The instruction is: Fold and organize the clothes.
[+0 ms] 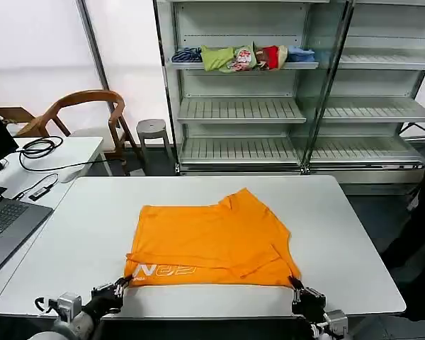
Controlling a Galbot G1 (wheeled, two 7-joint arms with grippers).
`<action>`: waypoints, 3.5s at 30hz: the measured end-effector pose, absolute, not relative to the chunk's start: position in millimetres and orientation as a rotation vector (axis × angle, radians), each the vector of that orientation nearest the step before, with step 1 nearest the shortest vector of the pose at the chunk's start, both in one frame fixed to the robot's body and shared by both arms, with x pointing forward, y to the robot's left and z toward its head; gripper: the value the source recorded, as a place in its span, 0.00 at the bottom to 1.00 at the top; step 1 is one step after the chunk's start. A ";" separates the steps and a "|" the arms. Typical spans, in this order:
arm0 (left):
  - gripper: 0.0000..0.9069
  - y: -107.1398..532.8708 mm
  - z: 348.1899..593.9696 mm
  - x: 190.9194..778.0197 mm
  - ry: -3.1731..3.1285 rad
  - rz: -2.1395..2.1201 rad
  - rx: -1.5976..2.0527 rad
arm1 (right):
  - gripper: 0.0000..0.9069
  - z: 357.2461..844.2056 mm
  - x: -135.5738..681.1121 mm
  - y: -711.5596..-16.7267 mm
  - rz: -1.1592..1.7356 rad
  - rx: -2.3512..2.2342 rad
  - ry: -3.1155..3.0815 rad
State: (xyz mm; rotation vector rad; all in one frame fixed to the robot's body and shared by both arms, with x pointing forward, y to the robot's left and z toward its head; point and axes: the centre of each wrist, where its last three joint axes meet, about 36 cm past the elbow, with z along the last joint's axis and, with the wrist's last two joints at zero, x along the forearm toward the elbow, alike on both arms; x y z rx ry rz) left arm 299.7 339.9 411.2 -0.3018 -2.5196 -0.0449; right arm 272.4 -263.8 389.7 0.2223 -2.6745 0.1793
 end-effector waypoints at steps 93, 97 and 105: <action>1.00 360.8 397.6 512.6 -2.668 -0.085 -0.221 | 1.00 395.6 614.2 -159.3 0.090 0.281 -2.741; 1.00 358.9 393.0 520.8 -2.662 -0.078 -0.226 | 1.00 391.8 622.2 -155.1 0.078 0.287 -2.729; 1.00 360.5 385.1 533.4 -2.643 -0.071 -0.219 | 1.00 383.7 630.9 -154.0 0.072 0.274 -2.698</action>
